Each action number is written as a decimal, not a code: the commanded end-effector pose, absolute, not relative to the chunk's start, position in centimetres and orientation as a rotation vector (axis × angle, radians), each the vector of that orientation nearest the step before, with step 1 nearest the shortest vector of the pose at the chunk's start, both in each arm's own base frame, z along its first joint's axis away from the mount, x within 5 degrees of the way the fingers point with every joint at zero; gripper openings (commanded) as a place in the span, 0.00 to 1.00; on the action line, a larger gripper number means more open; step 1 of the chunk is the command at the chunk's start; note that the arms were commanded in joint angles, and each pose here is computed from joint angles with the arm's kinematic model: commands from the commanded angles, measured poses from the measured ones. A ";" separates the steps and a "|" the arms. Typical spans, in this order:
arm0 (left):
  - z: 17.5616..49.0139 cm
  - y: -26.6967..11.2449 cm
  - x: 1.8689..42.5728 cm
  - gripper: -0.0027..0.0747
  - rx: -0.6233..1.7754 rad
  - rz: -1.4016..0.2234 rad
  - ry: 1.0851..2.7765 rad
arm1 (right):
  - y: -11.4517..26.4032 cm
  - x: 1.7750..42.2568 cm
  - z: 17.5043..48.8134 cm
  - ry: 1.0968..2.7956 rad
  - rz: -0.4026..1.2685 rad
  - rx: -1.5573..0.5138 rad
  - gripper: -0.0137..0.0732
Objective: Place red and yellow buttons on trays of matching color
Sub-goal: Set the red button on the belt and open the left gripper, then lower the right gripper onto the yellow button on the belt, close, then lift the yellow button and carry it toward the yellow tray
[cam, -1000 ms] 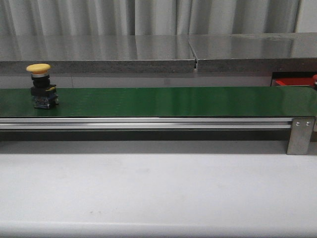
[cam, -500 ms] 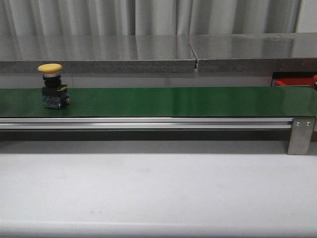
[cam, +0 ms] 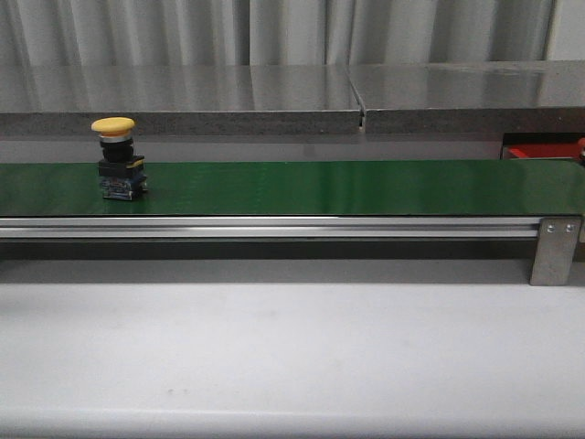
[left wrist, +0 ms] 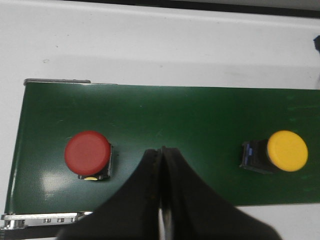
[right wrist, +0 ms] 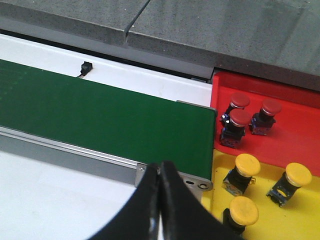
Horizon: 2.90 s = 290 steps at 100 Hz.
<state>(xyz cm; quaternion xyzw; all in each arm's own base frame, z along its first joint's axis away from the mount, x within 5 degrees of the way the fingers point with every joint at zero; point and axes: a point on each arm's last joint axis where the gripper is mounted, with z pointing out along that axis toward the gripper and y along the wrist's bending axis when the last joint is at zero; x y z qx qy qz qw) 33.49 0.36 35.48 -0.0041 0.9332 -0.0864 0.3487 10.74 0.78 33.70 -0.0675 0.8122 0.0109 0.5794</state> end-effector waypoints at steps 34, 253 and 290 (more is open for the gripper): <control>38.3 -3.5 26.8 0.01 0.165 -0.203 2.186 | 0.7 10.8 35.1 1.806 0.002 -0.149 0.02; 33.7 -1.9 8.6 0.01 0.153 -0.185 1.916 | 20.0 33.5 34.1 2.209 0.405 -0.916 0.85; 33.7 -1.9 8.6 0.01 0.152 -0.190 1.916 | 23.2 37.3 32.1 2.152 0.408 -0.902 0.85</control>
